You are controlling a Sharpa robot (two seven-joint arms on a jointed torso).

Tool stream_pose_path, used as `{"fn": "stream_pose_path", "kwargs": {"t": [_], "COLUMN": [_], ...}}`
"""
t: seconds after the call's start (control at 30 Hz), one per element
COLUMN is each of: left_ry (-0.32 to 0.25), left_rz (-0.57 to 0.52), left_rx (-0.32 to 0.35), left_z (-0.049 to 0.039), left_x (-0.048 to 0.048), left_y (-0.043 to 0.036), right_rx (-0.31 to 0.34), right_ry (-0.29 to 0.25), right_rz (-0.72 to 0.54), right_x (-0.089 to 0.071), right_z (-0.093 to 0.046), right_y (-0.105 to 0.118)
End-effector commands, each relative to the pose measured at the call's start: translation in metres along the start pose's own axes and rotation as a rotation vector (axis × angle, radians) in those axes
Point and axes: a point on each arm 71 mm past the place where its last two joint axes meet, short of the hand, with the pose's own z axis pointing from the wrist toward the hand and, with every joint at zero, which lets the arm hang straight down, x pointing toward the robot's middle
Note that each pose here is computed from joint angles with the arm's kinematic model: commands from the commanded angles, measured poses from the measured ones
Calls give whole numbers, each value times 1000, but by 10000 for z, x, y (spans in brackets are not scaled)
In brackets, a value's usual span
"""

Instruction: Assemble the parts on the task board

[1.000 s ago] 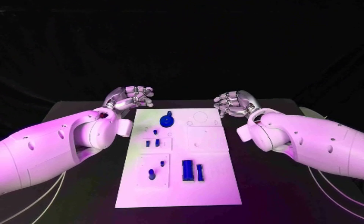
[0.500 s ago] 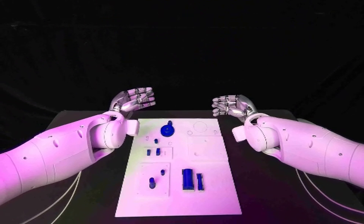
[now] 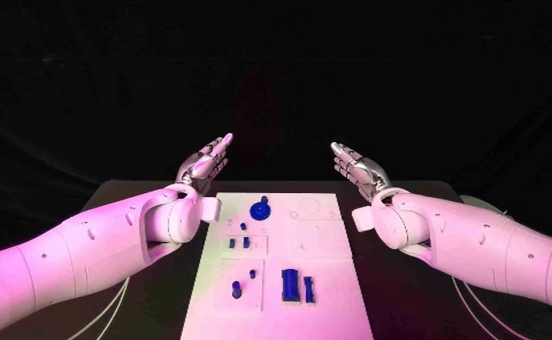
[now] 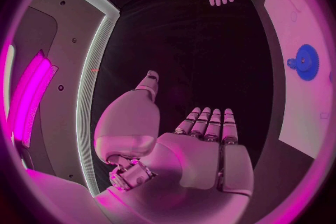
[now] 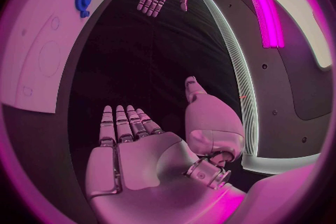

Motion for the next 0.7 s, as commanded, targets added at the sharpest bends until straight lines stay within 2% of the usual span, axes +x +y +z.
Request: {"fn": "stream_pose_path", "kwargs": {"t": [0.03, 0.27, 0.37, 0.5, 0.7], "left_ry": [-73, -129, -142, -151, -152], "left_rz": [60, 108, 119, 127, 127], "left_rx": [34, 51, 56, 61, 61], "left_z": [-118, -428, -505, -562, -566], "left_x": [63, 260, 305, 337, 339], "left_y": [15, 61, 63, 63, 63], "right_rx": [-25, -41, -43, -44, -44], "right_ry": [-85, -163, -182, -198, -200], "right_rz": [13, 68, 79, 88, 90], "right_x": [67, 290, 342, 384, 390], "right_z": [-100, -391, -471, -540, -551], "right_y": [49, 195, 240, 279, 286]}}
